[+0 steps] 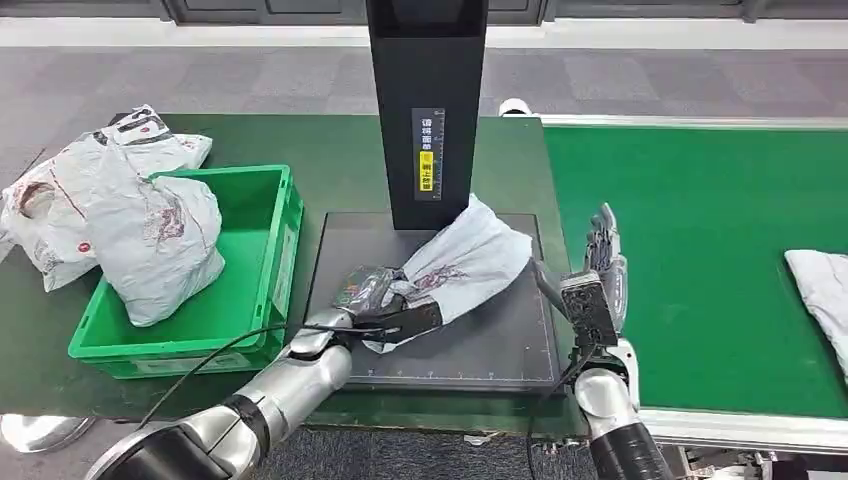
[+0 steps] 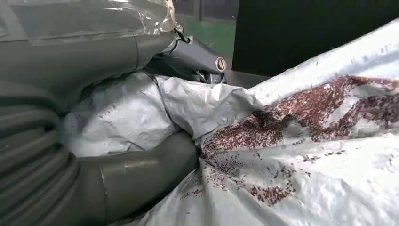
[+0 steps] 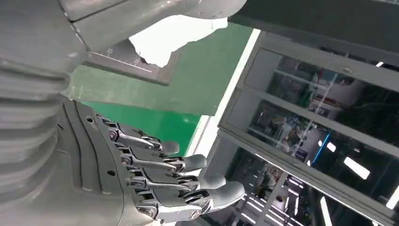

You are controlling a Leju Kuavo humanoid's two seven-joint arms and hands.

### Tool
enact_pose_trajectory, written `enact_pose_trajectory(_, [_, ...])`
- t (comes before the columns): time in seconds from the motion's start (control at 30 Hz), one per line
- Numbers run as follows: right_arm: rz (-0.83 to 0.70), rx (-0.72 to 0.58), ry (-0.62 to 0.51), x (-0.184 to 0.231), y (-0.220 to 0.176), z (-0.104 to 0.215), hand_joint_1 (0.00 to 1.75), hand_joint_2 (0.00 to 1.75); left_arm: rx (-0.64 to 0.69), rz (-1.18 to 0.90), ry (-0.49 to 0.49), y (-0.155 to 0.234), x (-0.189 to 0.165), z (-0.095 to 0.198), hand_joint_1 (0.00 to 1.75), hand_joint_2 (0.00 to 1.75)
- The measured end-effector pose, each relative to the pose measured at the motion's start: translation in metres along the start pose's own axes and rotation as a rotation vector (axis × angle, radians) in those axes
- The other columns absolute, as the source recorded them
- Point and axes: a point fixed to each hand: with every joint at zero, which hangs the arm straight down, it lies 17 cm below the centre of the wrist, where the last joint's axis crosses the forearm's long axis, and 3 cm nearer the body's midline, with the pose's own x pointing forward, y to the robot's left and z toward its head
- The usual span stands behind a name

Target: Moved the parcel from conveyor to table for the left to box.

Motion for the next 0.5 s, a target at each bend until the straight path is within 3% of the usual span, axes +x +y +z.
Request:
enact_pose_trajectory(0.17, [0.007,-0.016,0.002,-0.003,-0.005,0.005,0.0,1.75,0.157,0.018,0.028,0.031,-0.01,0.0,1.75,1.75])
enact_pose_trajectory(0.37, [0.004,-0.038,0.02,-0.007,-0.012,0.017,0.0,1.75,0.606,0.157,0.049,0.148,-0.04,0.025,1.75,1.75])
enact_pose_trajectory(0.5, [0.008,-0.047,0.026,-0.009,-0.015,0.021,0.0,1.75,0.756,0.193,0.083,0.196,-0.065,0.051,1.75,1.75])
